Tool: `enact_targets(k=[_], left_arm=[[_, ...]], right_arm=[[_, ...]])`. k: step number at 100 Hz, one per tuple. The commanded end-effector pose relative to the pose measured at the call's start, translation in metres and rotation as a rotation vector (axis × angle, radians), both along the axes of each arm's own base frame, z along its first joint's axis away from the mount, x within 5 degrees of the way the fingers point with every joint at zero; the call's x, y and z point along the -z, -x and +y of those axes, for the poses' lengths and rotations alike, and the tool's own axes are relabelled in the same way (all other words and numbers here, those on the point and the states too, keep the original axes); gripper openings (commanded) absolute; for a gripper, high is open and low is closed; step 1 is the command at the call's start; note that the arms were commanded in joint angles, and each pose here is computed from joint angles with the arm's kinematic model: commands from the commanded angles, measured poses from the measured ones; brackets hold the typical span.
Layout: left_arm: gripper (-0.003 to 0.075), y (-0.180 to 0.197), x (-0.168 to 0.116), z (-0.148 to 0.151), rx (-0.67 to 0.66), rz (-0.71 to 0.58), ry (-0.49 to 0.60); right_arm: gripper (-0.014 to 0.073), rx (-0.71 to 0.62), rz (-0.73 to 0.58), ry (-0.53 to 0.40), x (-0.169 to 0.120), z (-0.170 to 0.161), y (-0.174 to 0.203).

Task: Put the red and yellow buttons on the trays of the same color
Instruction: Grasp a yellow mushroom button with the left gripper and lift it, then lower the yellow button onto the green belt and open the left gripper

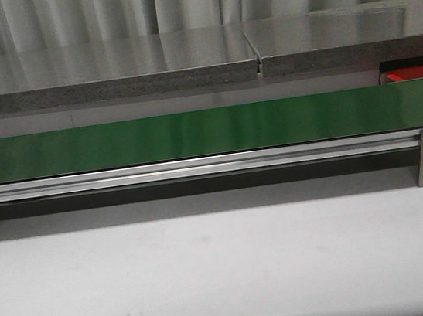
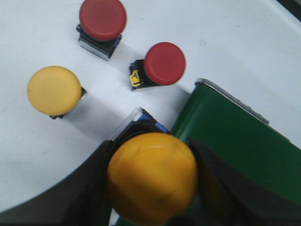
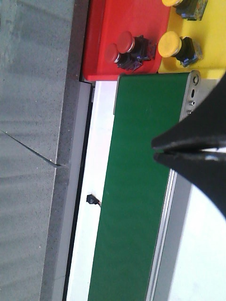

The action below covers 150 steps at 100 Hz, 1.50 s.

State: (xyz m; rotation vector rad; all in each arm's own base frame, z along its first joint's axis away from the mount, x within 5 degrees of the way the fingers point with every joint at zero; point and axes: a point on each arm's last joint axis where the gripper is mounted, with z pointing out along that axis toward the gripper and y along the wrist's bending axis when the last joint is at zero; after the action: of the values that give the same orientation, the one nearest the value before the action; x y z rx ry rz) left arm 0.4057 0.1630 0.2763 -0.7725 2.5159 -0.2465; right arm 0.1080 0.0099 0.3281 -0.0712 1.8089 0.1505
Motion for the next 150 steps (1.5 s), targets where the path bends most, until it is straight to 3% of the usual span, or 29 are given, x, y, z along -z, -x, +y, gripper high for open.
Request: enact_targets(k=[1,18,63,73,85,92,121,150], left_arm=[[0.0168,0.008,-0.044,-0.016,0.024,-0.135,-0.049],[0.0168,0.009,-0.046,-0.036,0.07,-0.122,-0.044],[0.0175,0.007,-0.015,-0.06,0.152,-0.027,-0.016],[0.0277,0.008,-0.015,-0.061,0.167,-0.02,-0.018],[0.0522,0.008,-0.015,-0.061,0.168,-0.017,-0.016],[0.0606,0.008,-0.015,-0.061,0.168,-0.018,-0.015],[0.0619,0.01,-0.027,-0.066,0.162,-0.065,0.008],[0.0619,0.018,-0.06,-0.07,0.162,-0.185,-0.007]], right_arm=[[-0.0076,0.028,-0.069,0.002,-0.012,-0.002,-0.001],[-0.0076,0.028,-0.069,0.002,-0.012,-0.002,-0.001],[-0.0076,0.028,-0.069,0.002,-0.012,-0.002,-0.001],[-0.0076,0.028,-0.069,0.002,-0.012,-0.002,-0.001],[-0.0076,0.028,-0.069,0.002,-0.012,-0.002,-0.001],[-0.0076,0.028,-0.069,0.002,-0.012,-0.002,-0.001],[-0.0076,0.028,-0.069,0.002,-0.012,-0.002,-0.001],[-0.0076,0.028,-0.069,0.002,-0.012,-0.002,-0.001]])
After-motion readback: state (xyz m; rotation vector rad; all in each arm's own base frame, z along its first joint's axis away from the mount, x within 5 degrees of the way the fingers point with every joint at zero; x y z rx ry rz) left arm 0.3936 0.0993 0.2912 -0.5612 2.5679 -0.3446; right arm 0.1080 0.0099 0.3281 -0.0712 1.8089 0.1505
